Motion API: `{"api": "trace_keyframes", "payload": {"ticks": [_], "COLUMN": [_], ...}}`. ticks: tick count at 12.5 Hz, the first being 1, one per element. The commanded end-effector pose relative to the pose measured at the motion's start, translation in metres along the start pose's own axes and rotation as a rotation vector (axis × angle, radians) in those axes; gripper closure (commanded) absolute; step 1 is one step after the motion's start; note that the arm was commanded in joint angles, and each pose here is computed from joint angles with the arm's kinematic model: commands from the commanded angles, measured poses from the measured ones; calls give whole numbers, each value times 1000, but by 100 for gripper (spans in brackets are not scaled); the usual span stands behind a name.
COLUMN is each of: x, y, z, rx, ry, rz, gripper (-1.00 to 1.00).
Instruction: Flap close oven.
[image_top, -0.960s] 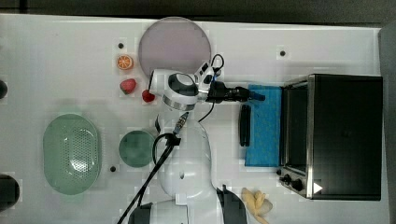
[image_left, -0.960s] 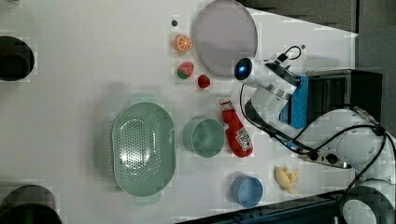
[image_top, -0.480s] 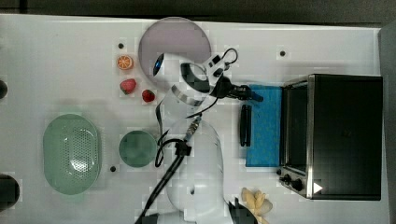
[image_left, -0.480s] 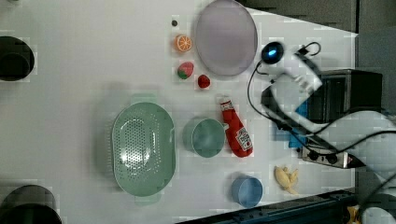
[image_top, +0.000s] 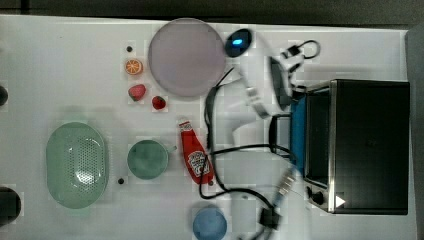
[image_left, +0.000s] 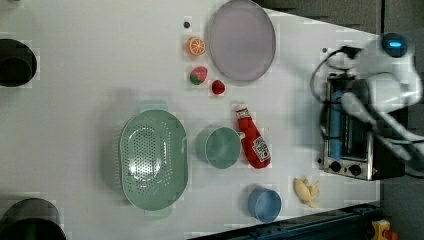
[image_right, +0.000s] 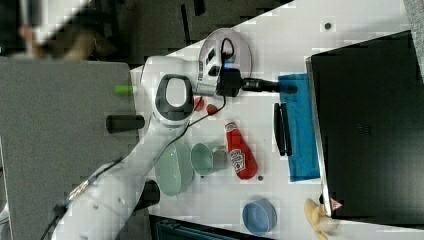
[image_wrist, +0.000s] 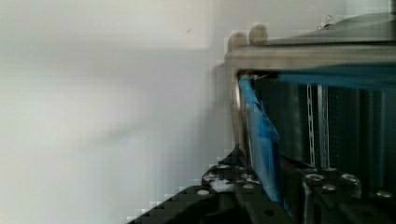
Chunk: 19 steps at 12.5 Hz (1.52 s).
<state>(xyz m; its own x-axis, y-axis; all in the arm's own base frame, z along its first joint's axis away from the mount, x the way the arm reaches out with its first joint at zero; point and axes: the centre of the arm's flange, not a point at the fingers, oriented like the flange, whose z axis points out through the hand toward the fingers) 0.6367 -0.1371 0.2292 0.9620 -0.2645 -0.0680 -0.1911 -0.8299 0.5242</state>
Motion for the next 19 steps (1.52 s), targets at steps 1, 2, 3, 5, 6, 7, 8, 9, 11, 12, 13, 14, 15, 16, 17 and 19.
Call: {"api": "trace_keyframes", "payload": {"ticks": [1,2,3,5,6,7,8,9,11,12,13,14,15,16,17,19], "x": [7,8,10,10,10,10,10,11,10,8,5,-1,-12,-25,-40,-73], "y": [56,71,86,107,116,123,128,132,140,142,144,146,147,146,145,141], "z": [5,8,11,17,21,23,20,6,-42,-77,-117,-158,-198,-235,-269,-326], "rx": [126,172,206,267,289,308,318,314,312,328,363,398,428,444,446,441], "ry": [25,27,29,44,52,57,62,73,76,71,59,35,2,-24,-37,-46], "rz": [-125,-112,-102,-127,-132,-126,-112,-110,-115,-102,-58,27,127,226,321,506], "gripper": [62,62,62,62,62,54,34,12,-33,-57,-79,-99,-100,-100,-100,-100]}}
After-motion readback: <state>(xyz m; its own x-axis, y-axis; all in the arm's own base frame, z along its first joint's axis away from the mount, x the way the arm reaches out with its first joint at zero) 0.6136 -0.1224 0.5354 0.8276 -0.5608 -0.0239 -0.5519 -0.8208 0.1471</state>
